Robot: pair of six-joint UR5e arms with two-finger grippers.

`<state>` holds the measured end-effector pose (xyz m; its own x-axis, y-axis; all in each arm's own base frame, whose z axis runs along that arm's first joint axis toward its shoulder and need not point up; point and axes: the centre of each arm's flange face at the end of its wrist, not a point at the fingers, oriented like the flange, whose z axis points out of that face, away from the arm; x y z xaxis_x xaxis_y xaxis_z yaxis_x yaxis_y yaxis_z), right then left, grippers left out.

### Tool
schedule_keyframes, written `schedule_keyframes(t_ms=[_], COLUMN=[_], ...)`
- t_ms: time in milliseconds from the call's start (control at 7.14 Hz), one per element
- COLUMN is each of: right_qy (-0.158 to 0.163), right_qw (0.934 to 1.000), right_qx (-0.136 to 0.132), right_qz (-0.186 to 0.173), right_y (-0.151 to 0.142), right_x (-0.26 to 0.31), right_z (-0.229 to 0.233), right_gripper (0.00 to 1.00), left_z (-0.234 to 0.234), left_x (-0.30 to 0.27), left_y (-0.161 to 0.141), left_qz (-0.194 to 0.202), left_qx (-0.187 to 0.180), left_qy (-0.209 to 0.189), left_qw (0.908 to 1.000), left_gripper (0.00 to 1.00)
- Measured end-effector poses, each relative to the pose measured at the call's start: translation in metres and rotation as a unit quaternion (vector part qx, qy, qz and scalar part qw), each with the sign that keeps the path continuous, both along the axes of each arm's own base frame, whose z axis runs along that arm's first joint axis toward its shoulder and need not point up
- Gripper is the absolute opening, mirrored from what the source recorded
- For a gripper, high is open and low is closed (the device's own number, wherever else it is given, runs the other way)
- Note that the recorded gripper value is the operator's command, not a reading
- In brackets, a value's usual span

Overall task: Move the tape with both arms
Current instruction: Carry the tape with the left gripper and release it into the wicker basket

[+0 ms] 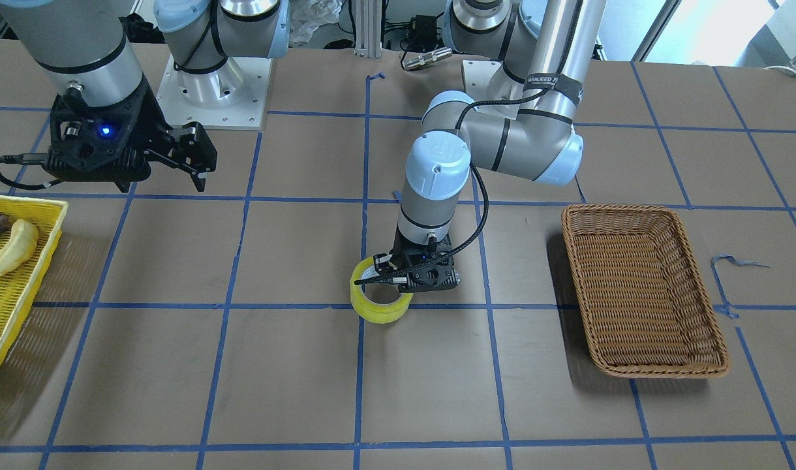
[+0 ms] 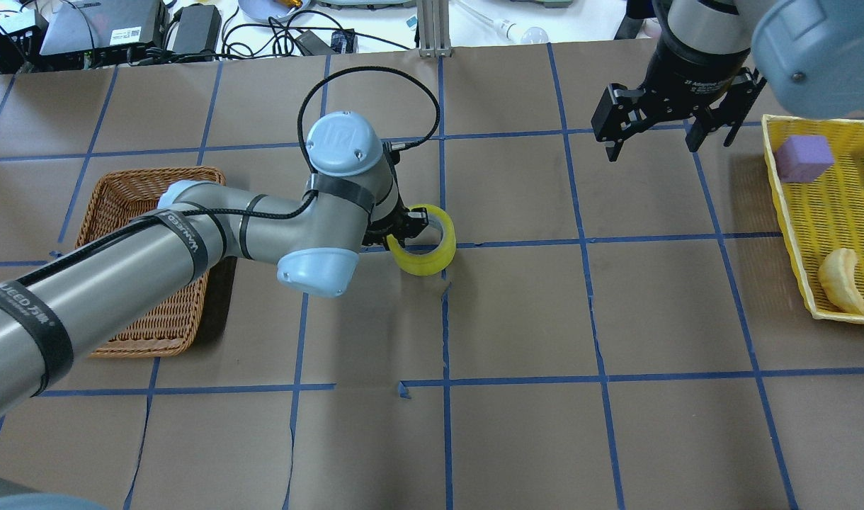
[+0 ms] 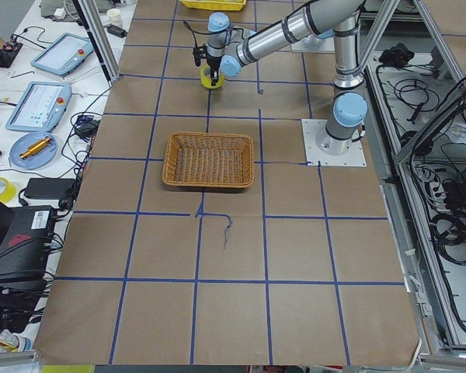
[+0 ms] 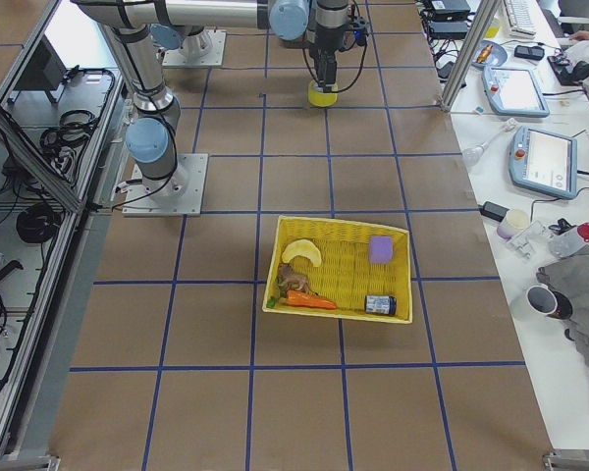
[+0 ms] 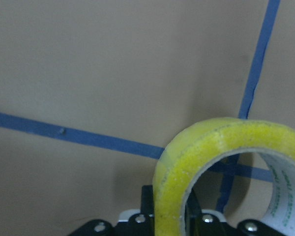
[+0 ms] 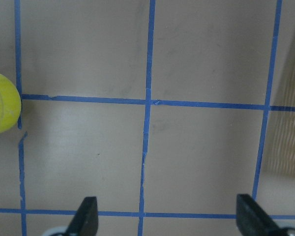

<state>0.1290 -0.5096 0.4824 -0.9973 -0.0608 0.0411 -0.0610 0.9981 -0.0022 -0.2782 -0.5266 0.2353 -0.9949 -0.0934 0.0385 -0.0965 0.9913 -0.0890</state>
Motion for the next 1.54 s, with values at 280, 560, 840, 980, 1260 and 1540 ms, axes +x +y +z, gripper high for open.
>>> schedule_keyframes(t_ms=[280, 560, 840, 980, 1260, 1540], right_qy=[0.0, -0.001, -0.002, -0.002, -0.002, -0.002], right_qw=[1.0, 1.0, 0.9999, 0.9998, 0.9993, 0.9992], right_qx=[0.004, 0.002, 0.002, 0.004, 0.006, 0.012], right_qz=[0.003, 0.009, 0.013, 0.022, 0.036, 0.039], right_y=[0.011, 0.017, 0.02, 0.022, 0.023, 0.028], right_x=[0.001, 0.003, 0.004, 0.004, 0.004, 0.004], right_z=[0.009, 0.014, 0.016, 0.016, 0.017, 0.019], right_gripper=[1.0, 1.0, 1.0, 1.0, 1.0, 1.0], left_z=[0.054, 0.079, 0.082, 0.078, 0.052, 0.024], left_x=[0.059, 0.146, 0.265, 0.333, 0.416, 0.421], left_y=[-0.029, -0.04, -0.039, -0.036, -0.024, -0.008], left_qz=[-0.073, -0.14, -0.201, -0.225, -0.247, -0.22], left_qx=[0.039, 0.07, 0.088, 0.091, 0.082, 0.074], left_qy=[-0.047, -0.059, -0.054, -0.047, -0.048, -0.05], left_qw=[0.9954, 0.9859, 0.974, 0.9689, 0.9644, 0.9714], left_gripper=[0.0, 0.0, 0.0, 0.0, 1.0, 1.0])
